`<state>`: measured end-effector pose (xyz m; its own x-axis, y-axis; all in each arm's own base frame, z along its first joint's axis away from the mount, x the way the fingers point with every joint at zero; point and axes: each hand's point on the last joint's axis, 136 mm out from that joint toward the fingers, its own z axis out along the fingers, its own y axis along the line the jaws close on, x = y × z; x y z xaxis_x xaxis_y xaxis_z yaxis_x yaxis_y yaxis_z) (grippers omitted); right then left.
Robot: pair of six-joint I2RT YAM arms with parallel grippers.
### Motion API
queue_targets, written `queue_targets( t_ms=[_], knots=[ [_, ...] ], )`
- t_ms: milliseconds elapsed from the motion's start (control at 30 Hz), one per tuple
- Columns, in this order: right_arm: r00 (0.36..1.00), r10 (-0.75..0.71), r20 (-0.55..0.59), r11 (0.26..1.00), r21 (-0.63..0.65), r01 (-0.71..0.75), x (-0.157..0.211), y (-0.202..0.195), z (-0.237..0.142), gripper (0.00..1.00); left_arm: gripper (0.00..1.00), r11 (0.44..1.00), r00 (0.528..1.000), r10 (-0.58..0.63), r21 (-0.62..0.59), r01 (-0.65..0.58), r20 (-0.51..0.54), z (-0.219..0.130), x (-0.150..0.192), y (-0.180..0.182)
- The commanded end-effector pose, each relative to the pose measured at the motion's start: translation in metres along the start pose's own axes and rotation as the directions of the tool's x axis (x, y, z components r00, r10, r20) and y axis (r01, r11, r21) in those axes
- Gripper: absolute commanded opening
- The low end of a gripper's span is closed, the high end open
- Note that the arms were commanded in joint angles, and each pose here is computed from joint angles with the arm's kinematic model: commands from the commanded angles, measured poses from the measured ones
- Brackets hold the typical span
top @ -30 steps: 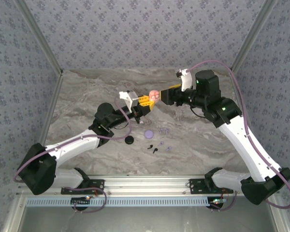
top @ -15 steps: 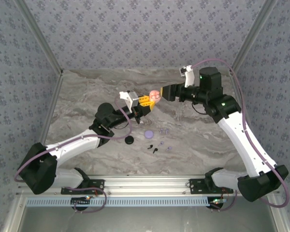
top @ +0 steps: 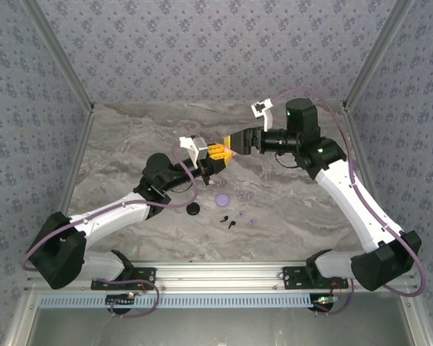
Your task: Insert the wireless bluetooth earbuds into the charging case
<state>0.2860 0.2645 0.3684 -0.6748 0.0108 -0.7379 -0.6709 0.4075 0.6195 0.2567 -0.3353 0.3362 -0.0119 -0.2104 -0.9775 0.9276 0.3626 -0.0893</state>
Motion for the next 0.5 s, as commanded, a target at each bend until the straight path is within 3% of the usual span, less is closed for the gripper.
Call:
queue_targets(
  t_ms=[0,300,467],
  knots=[
    [0.998,-0.051,0.026,0.995,-0.080,0.052,-0.009,0.025,-0.007,0.85,0.00,0.999,0.998,0.009,0.043,-0.012,0.056,0.005,-0.023,-0.010],
    [0.994,-0.102,0.034,0.991,-0.085,0.104,-0.002,0.036,-0.019,0.73,0.00,0.999,0.999,0.011,0.032,-0.012,0.035,0.005,-0.017,-0.008],
    [0.996,-0.087,0.016,0.995,-0.050,0.087,0.008,0.027,-0.020,0.72,0.00,1.000,0.999,0.013,0.023,-0.014,0.033,0.004,-0.016,-0.007]
  ],
)
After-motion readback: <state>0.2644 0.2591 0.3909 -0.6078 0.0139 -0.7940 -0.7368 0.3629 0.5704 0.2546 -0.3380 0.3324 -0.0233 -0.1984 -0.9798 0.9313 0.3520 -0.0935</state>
